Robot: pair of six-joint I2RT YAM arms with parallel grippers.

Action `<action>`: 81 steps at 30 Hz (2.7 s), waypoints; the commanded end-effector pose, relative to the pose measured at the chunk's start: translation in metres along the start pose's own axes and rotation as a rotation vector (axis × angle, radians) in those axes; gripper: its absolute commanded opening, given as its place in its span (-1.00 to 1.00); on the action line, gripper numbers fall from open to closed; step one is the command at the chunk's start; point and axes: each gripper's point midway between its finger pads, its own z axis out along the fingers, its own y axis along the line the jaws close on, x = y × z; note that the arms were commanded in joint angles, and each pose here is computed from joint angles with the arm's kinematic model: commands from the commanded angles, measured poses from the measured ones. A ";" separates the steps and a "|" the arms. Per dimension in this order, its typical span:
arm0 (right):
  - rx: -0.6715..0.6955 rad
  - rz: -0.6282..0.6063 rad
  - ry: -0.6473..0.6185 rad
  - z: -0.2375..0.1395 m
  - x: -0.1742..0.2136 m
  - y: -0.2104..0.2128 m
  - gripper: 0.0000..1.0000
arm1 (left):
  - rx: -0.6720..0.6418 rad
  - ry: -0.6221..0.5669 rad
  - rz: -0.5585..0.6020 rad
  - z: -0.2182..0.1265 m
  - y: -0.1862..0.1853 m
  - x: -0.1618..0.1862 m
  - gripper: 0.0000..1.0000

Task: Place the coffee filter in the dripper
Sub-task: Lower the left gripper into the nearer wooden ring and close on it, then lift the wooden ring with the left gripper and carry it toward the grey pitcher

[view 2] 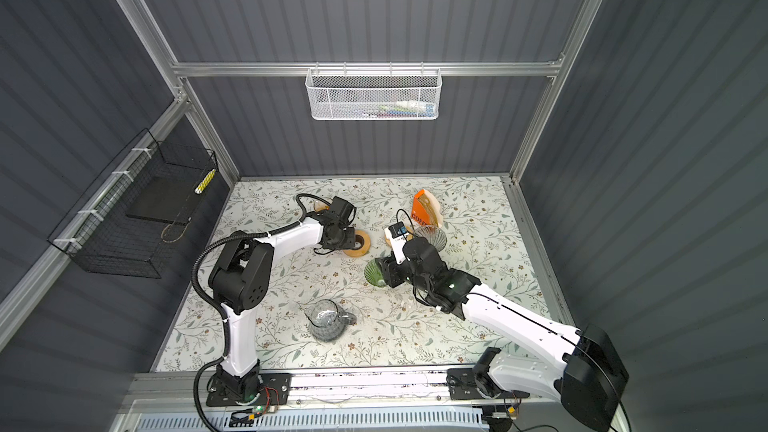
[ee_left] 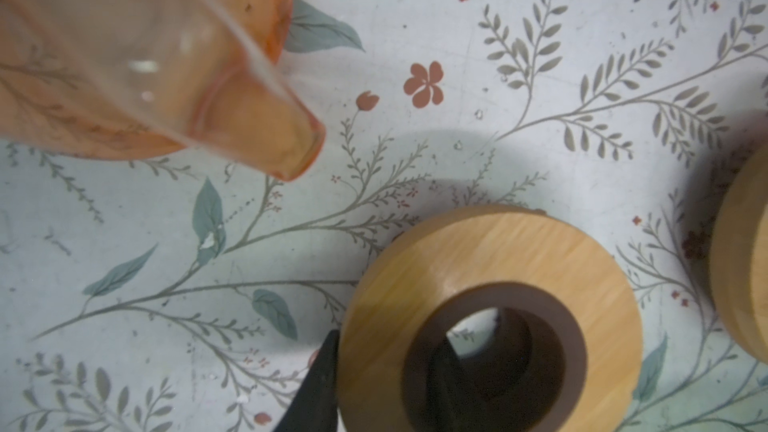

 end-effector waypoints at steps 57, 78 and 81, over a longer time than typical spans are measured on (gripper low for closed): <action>-0.088 0.012 -0.018 -0.008 -0.024 0.017 0.10 | 0.022 -0.064 -0.009 -0.203 0.056 0.076 -0.69; -0.070 0.060 -0.018 -0.028 -0.033 0.015 0.10 | 0.067 0.000 0.085 -0.247 0.061 0.104 -0.69; -0.063 0.059 -0.023 -0.032 -0.036 0.015 0.10 | 0.093 0.009 0.080 -0.252 0.060 0.112 -0.68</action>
